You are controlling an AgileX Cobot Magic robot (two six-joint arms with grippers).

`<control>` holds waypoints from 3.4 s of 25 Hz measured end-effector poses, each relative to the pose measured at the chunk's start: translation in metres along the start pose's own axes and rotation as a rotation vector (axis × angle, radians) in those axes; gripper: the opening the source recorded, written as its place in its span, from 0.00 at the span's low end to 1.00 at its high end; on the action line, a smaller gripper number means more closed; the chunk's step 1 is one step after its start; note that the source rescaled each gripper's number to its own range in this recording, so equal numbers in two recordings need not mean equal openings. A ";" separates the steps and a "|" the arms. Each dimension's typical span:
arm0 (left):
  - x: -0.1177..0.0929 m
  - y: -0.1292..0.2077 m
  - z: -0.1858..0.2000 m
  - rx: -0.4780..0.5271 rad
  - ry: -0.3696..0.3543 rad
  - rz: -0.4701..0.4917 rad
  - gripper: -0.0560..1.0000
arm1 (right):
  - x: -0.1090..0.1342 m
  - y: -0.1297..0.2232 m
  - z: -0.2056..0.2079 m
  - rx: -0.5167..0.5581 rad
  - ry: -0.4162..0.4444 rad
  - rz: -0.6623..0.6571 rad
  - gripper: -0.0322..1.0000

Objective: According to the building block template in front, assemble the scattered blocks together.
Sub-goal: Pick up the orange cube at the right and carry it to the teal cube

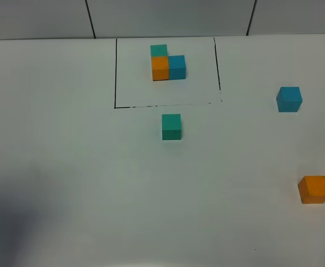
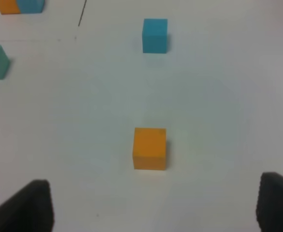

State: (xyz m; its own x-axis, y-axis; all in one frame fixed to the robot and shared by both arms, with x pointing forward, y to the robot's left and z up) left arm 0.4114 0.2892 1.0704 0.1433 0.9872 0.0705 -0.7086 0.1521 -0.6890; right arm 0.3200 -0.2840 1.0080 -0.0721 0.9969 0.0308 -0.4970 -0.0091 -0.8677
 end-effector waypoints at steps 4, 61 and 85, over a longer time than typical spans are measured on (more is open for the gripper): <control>-0.001 0.009 0.018 -0.074 -0.007 0.016 0.77 | 0.000 0.000 0.000 0.000 0.000 0.000 0.75; -0.025 0.124 0.022 -0.254 0.017 0.110 0.71 | 0.000 0.000 0.000 0.000 -0.001 0.000 0.75; -0.025 0.124 0.022 -0.254 0.017 0.110 0.71 | -0.006 0.001 -0.036 0.245 0.014 -0.005 0.75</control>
State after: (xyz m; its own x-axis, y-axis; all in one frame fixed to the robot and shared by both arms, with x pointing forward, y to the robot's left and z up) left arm 0.3046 0.2845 0.9993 0.0881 0.9958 -0.0255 -0.5248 0.0247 -0.8508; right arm 0.3513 -0.2876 0.9889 -0.0582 0.9980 0.0266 -0.6925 -0.0212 -0.7211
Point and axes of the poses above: a point on each arm's last joint axis where the gripper is mounted, z pointing back along that axis away from the gripper, x along the wrist's bending axis when the last joint is at zero, y = z × x, the point moved 9 cm from there along -z, pointing out along that axis toward the gripper, and after that the axes turned 1 degree about z, right-handed, at the moved point
